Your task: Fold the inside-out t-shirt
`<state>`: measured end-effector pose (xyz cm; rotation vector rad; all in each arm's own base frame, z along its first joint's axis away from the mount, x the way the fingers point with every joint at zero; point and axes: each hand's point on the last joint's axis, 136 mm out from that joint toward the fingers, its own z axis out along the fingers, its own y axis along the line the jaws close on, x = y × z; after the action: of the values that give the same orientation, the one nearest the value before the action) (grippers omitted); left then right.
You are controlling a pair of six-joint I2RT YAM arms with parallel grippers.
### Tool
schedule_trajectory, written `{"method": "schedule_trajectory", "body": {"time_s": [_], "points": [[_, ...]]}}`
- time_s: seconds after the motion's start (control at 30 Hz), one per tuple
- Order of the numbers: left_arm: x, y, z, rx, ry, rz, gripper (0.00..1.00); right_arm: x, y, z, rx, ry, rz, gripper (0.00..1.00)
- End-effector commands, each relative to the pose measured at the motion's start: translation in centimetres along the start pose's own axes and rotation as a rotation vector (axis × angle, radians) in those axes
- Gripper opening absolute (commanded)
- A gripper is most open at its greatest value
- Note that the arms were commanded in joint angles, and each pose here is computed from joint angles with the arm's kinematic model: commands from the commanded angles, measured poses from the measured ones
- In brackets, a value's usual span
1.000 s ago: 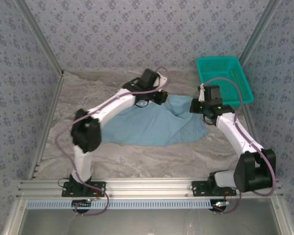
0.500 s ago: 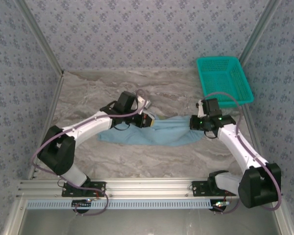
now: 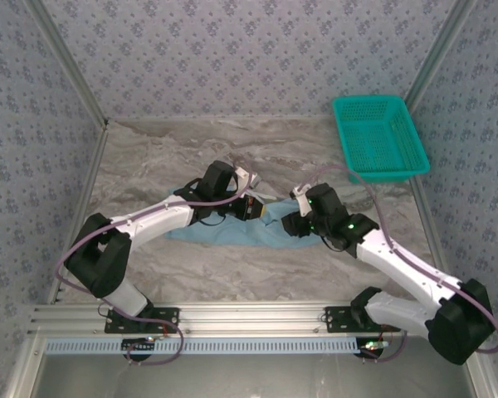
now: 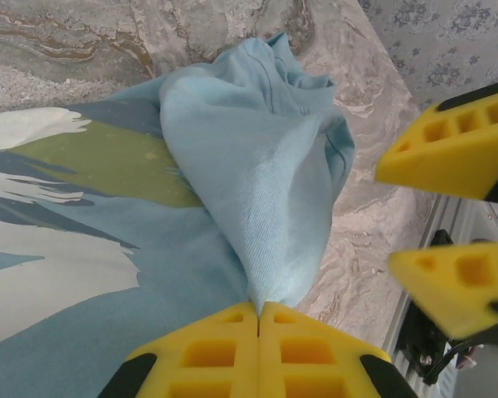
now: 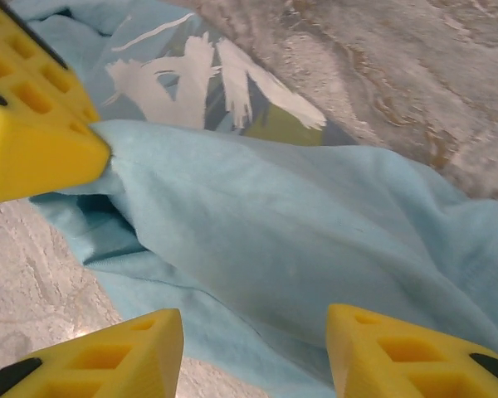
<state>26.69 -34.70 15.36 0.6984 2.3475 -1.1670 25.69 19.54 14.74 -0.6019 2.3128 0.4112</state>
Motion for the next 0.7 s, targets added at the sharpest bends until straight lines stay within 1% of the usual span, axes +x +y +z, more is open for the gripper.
{"method": "schedule_trajectory", "body": {"time_s": [0.0, 0.13, 0.27, 0.33, 0.4, 0.43, 0.47, 0.53, 0.6, 0.63, 0.67], "points": [[-1.1, -1.1, -0.7, 0.016, -0.039, 0.031, 0.01, -1.0, 0.4, 1.5, -0.008, -0.038, -0.086, 0.54], [-1.1, -1.1, -0.9, 0.011, -0.041, 0.035, 0.01, -0.7, 0.2, 3.0, -0.002, -0.016, -0.108, 0.55], [-1.2, -1.1, -1.1, 0.007, -0.048, 0.035, 0.01, 0.4, -0.4, 4.0, 0.026, 0.029, -0.130, 0.56], [-1.3, -1.2, -1.1, 0.008, -0.049, 0.035, 0.01, 0.9, -0.3, 4.4, 0.015, 0.041, -0.135, 0.56], [-1.2, -1.1, -1.2, 0.001, -0.048, 0.040, 0.01, 0.7, -0.6, 4.8, 0.027, 0.033, -0.135, 0.53], [-1.2, -1.1, -1.2, 0.000, -0.048, 0.042, 0.00, 0.7, -0.6, 4.9, 0.027, 0.034, -0.135, 0.50], [-1.3, -1.1, -1.3, -0.005, -0.050, 0.043, 0.00, 0.5, -0.6, 4.9, 0.023, 0.031, -0.136, 0.44], [-1.2, -0.9, -1.3, -0.017, -0.053, 0.043, 0.00, 0.0, -0.5, 4.8, 0.010, 0.018, -0.128, 0.19], [-1.2, -0.1, -1.4, -0.061, -0.058, 0.043, 0.00, -0.5, -0.2, 4.2, -0.027, 0.017, -0.116, 0.03], [-1.2, 0.8, -1.4, -0.106, -0.064, 0.039, 0.01, -0.9, 0.0, 3.3, -0.048, 0.015, -0.100, 0.00], [-1.2, 1.8, -1.5, -0.163, -0.070, 0.032, 0.01, -1.1, 0.1, 2.5, -0.069, 0.018, -0.072, 0.00]]}}
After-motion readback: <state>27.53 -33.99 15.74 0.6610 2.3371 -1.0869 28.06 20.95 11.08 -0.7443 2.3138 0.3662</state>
